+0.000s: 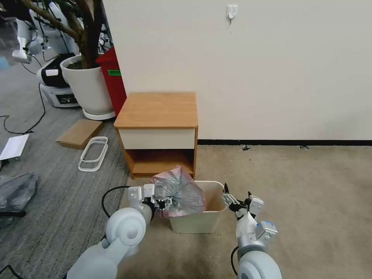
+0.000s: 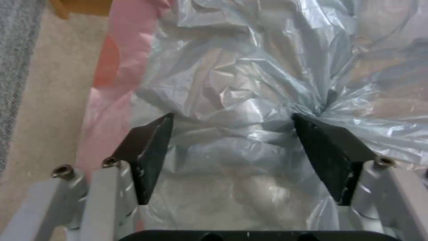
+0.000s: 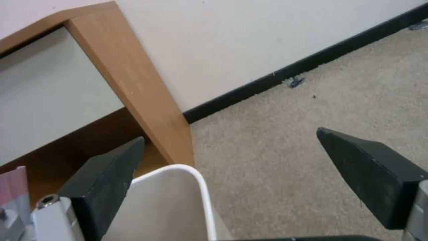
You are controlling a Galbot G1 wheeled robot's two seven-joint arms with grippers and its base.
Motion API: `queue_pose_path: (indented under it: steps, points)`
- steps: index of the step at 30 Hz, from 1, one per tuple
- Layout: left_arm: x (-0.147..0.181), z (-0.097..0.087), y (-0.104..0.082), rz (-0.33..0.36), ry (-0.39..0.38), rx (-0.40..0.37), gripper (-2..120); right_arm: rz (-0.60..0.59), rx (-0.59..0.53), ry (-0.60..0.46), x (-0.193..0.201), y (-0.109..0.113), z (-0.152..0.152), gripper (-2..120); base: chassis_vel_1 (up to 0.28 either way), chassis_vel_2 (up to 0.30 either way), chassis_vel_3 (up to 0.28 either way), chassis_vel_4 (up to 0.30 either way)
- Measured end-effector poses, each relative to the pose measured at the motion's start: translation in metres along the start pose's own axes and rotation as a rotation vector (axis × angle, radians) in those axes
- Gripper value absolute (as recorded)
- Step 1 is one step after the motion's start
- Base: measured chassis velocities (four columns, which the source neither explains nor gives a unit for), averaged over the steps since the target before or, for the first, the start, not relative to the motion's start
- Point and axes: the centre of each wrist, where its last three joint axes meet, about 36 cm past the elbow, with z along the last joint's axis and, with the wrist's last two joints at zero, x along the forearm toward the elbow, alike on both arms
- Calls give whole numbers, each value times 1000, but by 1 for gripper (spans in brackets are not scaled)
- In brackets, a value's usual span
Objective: Pick up the garbage bag from the table and place it over the trash can.
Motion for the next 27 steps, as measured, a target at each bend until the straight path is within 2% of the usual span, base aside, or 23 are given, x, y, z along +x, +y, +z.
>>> queue_pose_path:
  steps: [6,10,27]
  points:
    - [-6,-4,-7,-1,18,1,61,9,5,-2,-3,-4,2,99,0,0,0,0]
    - [-10,-6,-9,-5,25,-1,59,14,5,0,-4,-6,3,99,0,0,0,0]
    - [-21,-14,-13,-14,71,21,59,23,10,9,-6,-8,11,98,0,0,0,0]
